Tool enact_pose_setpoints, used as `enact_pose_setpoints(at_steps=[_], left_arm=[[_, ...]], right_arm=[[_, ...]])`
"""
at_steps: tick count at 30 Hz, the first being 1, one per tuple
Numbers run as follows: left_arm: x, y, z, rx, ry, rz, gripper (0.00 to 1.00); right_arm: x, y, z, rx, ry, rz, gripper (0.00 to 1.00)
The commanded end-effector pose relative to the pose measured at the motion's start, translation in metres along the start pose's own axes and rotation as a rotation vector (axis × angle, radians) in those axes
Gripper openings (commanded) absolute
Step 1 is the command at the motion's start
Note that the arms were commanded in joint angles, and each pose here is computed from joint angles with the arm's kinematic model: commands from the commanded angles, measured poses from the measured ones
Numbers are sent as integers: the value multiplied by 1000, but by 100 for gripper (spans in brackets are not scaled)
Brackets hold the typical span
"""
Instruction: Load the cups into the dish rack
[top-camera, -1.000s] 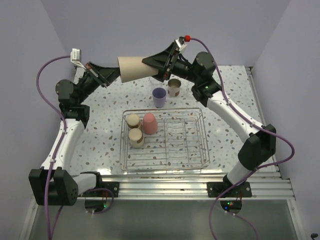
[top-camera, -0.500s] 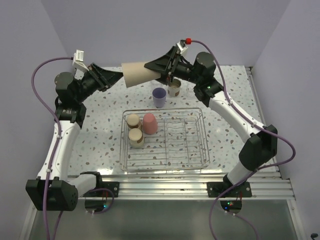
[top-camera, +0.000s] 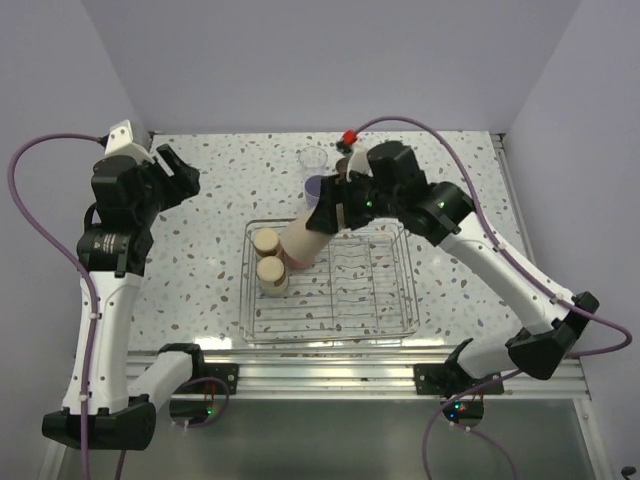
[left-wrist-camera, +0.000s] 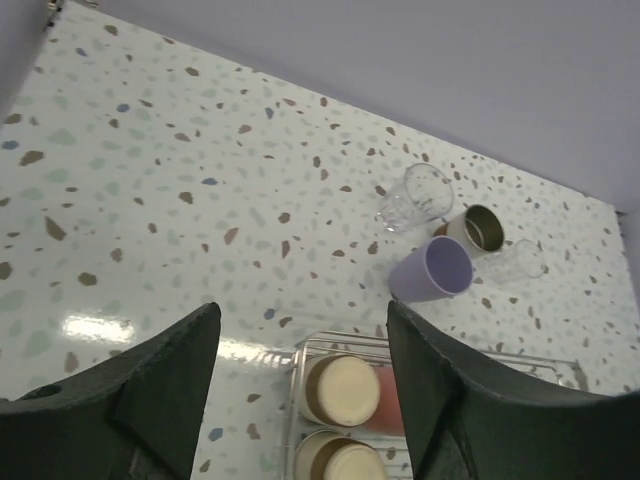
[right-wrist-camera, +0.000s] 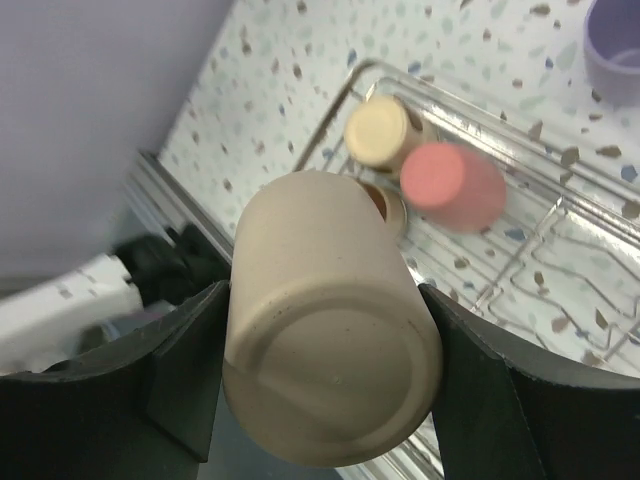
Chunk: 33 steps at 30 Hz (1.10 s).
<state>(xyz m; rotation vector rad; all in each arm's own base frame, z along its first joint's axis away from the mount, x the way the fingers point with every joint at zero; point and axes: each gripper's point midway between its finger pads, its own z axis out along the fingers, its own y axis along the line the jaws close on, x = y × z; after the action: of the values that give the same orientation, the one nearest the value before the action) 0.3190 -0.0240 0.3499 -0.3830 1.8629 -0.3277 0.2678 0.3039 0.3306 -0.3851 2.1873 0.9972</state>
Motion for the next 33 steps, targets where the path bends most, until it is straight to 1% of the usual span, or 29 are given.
enact_pose_setpoints(at_steps=[1, 2, 4, 6, 10, 13, 25, 33], left_arm=[[-16, 28, -17, -163, -58, 62, 74], [-16, 29, -17, -168, -58, 63, 79], [-18, 29, -16, -172, -59, 62, 84], [-18, 28, -15, -167, -56, 63, 85], [-15, 27, -15, -157, -48, 63, 86], [-14, 27, -18, -153, -48, 66, 86], [-12, 29, -25, -162, -47, 73, 86], [-10, 27, -23, -151, -39, 68, 86]], right_arm=[[54, -31, -18, 233, 146, -266, 0], [66, -25, -16, 231, 168, -294, 0], [82, -23, -12, 245, 198, -337, 0], [89, -22, -7, 256, 221, -381, 0], [100, -14, 5, 270, 251, -479, 0], [117, 0, 17, 253, 287, -553, 0], [161, 35, 62, 178, 353, -668, 0], [177, 44, 90, 152, 376, -680, 0]])
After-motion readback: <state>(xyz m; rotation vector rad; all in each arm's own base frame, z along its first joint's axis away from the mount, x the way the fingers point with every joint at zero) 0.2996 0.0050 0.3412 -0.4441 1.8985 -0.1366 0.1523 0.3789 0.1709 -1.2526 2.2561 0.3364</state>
